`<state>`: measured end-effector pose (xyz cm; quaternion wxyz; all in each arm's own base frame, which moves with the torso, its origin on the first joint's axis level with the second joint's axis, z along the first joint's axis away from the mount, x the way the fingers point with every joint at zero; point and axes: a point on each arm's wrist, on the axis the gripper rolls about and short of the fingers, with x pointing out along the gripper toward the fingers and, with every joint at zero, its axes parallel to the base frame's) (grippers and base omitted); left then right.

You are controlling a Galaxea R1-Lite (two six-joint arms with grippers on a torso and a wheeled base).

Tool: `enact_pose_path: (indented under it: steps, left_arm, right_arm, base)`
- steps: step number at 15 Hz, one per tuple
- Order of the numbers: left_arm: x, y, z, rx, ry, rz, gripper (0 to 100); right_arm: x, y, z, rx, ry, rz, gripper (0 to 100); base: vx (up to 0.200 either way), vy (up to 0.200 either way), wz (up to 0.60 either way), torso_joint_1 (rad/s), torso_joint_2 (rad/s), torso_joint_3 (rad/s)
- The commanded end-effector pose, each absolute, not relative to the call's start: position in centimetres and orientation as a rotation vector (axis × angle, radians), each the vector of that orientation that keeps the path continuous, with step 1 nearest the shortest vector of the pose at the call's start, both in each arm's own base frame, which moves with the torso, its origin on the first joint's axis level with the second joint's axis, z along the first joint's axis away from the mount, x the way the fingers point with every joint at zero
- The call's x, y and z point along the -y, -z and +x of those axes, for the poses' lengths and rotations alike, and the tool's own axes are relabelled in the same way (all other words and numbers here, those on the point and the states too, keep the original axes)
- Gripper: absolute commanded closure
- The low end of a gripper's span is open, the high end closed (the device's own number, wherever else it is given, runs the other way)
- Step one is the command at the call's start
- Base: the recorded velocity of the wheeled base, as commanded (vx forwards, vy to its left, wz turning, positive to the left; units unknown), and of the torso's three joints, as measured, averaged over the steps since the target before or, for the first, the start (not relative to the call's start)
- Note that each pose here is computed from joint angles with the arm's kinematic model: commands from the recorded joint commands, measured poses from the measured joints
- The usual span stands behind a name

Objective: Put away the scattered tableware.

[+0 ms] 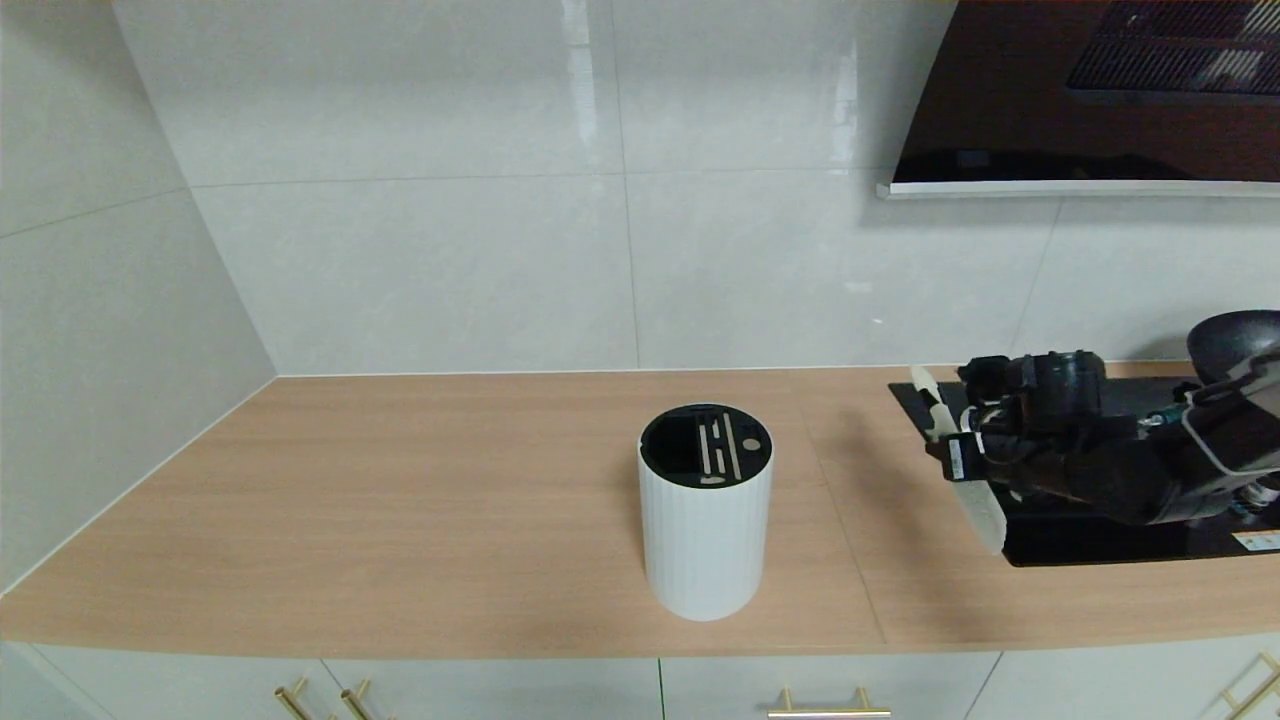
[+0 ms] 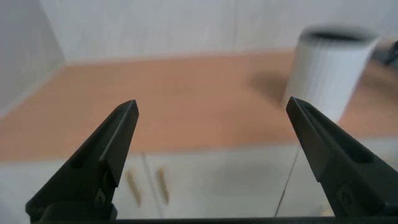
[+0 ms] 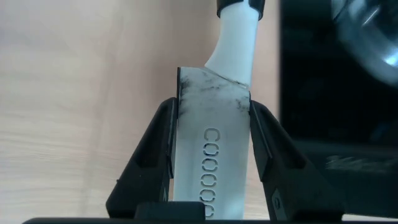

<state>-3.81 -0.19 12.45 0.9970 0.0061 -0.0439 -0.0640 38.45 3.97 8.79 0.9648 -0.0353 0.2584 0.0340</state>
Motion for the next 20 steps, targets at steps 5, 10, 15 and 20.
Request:
enact_pose_path:
  steps: [5, 10, 15, 20]
  left_arm:
    - [1.0, -22.8, 6.5, -0.249, 0.365, 0.026, 0]
    - [6.2, -24.8, 17.7, -0.343, 0.602, -0.198, 0]
    - [12.4, -21.6, 26.0, -0.262, 0.733, -0.535, 0]
    - [12.9, -21.8, 26.9, -0.349, 0.865, -0.665, 0]
  right_arm:
    - [-5.3, -20.2, 34.1, -0.208, -0.235, -0.044, 100]
    - [-10.6, -24.3, 33.3, -0.136, -0.323, -0.059, 100]
    - [-15.9, -25.1, 28.8, -0.142, -0.420, -0.052, 100]
    - [-19.8, -25.0, 26.2, -0.228, -0.517, 0.006, 100]
  base:
    - [0.000, 0.000, 0.00, 0.000, 0.00, 0.000]
    - [0.000, 0.000, 0.00, 0.000, 0.00, 0.000]
    - [0.000, 0.000, 0.00, 0.000, 0.00, 0.000]
    - [0.000, 0.000, 0.00, 0.000, 0.00, 0.000]
